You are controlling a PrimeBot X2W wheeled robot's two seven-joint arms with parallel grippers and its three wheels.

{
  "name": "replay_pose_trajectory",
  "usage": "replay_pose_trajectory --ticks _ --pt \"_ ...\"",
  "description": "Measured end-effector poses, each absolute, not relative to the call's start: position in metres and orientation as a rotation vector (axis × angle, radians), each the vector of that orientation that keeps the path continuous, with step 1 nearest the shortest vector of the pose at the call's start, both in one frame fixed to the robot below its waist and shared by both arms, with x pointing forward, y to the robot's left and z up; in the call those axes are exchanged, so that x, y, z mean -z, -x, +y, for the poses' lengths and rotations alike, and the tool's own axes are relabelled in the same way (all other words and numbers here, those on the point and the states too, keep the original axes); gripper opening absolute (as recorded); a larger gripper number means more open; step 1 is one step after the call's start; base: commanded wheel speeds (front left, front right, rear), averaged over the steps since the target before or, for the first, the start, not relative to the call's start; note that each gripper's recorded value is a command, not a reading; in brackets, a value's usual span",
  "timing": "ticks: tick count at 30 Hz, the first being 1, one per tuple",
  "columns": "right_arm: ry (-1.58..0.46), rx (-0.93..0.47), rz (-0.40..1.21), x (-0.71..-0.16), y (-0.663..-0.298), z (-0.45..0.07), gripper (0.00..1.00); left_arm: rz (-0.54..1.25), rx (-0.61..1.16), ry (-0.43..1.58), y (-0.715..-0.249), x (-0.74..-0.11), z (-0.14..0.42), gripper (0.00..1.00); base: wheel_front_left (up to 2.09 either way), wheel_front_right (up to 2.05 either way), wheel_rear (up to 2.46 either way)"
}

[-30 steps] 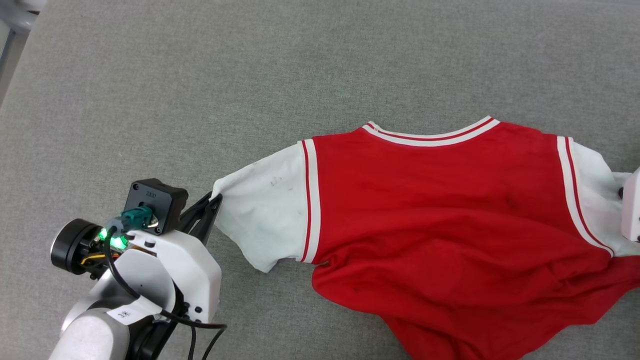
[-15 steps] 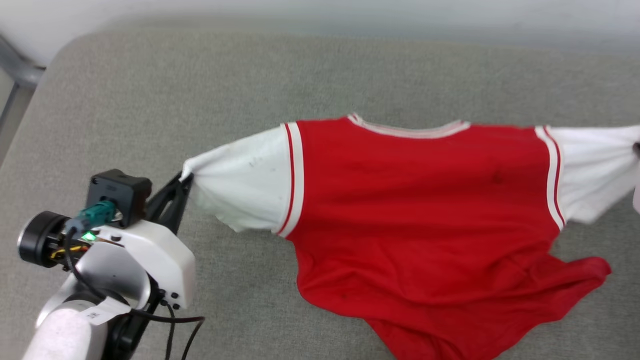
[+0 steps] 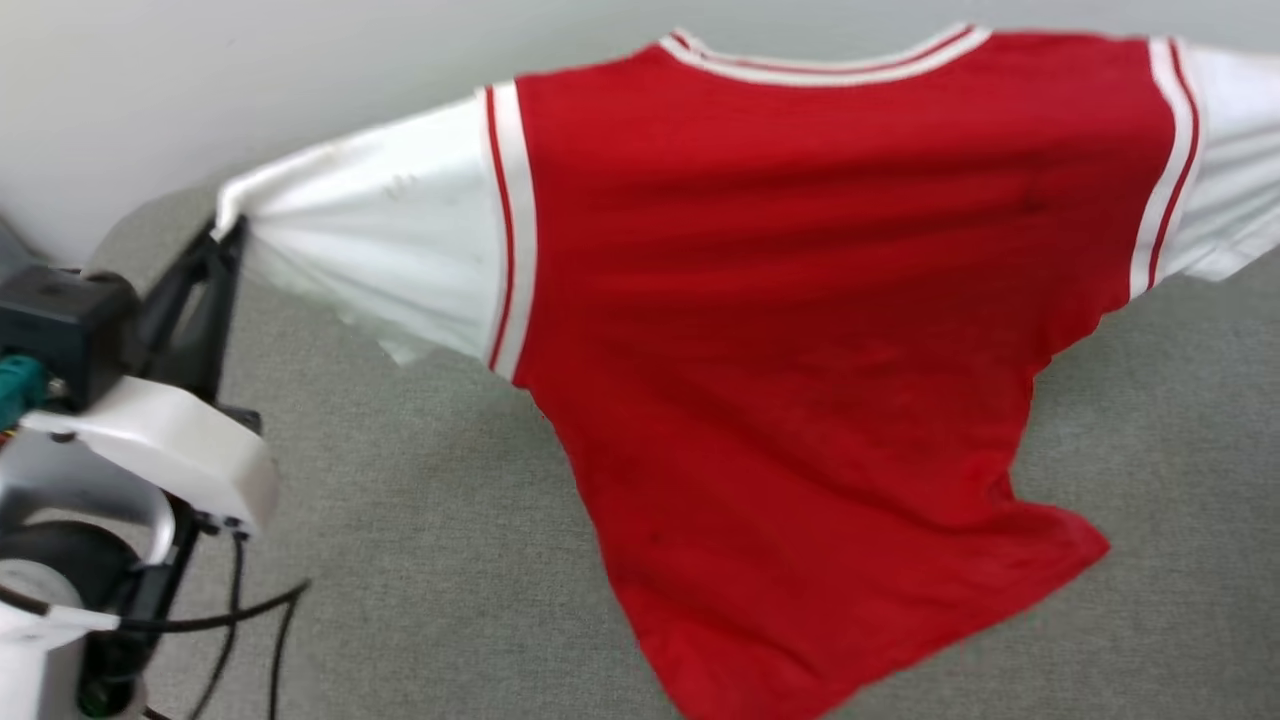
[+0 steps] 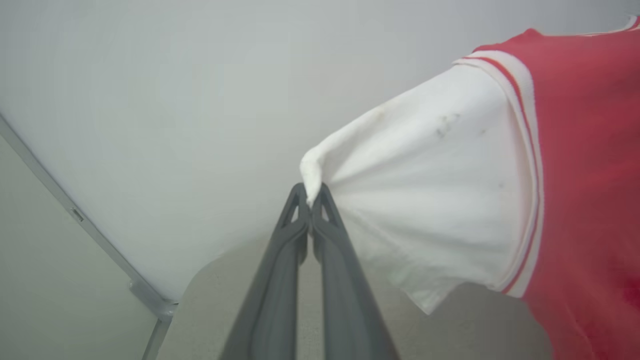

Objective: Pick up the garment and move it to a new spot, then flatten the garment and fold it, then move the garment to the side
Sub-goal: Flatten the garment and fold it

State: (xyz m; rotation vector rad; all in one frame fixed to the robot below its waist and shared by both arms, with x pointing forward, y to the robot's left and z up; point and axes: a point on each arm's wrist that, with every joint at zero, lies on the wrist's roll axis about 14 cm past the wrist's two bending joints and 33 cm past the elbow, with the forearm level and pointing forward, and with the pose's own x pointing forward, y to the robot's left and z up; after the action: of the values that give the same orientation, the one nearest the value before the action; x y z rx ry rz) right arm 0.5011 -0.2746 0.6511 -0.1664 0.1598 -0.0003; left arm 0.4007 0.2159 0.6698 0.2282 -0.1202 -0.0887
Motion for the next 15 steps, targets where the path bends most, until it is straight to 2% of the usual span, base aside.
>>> replay_pose_trajectory --ticks 9,15 --pt "0.169 -0.001 -0.064 -0.727 -0.488 -0.273 0.0 -0.32 0.075 -0.298 -0.402 -0.734 0.225 0.0 0.0 0.0 0.0" --pt "0.18 -0.007 -0.14 -0.755 -0.489 -0.269 0.0 -0.396 0.066 -0.346 -0.412 -0.761 0.23 0.0 0.0 0.0 0.0"
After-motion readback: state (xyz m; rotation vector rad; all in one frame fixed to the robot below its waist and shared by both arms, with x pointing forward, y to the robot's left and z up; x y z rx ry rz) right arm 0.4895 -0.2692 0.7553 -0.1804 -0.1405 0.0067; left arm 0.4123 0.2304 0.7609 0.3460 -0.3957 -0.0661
